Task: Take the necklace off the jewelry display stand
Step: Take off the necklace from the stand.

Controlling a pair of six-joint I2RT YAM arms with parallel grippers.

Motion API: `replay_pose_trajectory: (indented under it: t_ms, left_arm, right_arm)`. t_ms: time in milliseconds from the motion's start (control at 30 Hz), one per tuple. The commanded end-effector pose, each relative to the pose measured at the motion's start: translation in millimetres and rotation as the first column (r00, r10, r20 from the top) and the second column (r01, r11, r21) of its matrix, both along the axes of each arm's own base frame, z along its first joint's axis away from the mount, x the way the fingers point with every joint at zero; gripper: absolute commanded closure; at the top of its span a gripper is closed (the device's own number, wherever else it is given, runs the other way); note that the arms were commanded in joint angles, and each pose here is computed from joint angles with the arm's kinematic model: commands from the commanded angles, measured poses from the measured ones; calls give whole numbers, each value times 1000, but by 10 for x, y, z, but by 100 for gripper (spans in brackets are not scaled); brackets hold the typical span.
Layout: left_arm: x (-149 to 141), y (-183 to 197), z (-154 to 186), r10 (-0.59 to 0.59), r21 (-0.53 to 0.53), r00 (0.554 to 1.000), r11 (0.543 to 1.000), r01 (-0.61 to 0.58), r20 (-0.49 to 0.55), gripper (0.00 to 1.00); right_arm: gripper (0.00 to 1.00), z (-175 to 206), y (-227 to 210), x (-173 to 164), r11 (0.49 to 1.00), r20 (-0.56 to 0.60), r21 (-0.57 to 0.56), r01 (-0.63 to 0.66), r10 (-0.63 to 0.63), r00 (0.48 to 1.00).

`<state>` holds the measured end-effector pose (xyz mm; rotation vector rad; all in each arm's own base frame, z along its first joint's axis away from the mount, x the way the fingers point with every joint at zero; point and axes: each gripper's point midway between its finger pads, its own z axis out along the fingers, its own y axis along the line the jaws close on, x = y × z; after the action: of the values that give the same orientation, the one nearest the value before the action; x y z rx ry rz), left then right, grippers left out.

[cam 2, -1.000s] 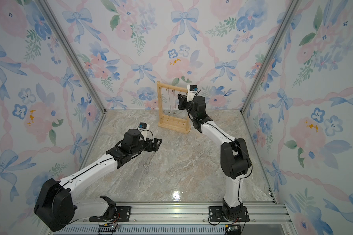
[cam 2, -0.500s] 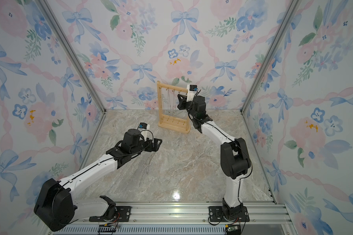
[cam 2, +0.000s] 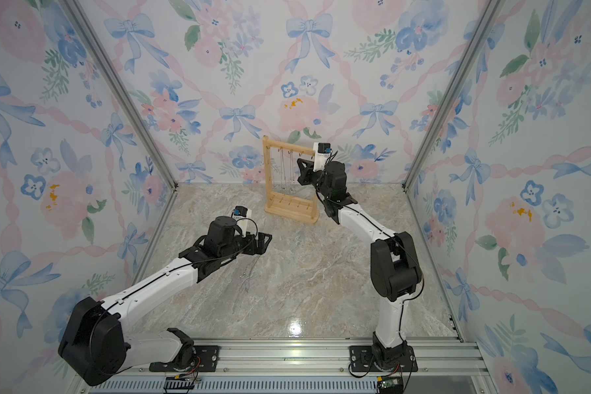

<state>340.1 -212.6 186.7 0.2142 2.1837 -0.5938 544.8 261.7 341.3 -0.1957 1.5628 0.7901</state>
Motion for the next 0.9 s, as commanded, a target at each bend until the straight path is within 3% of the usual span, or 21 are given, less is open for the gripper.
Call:
replay_pose_trajectory:
  t_ms: [0,867]
  left_arm:
    - [0,2,-69,6,-9,1000,1000,-7,-27,2]
    - [8,2,-110,9,-3,999,1000,-9,-36,2]
  right_arm:
    - [100,223,-41,-116,1000,38,16,-24,23,999]
    - [100,241,72,-235,994,23,-11,-107,107,994]
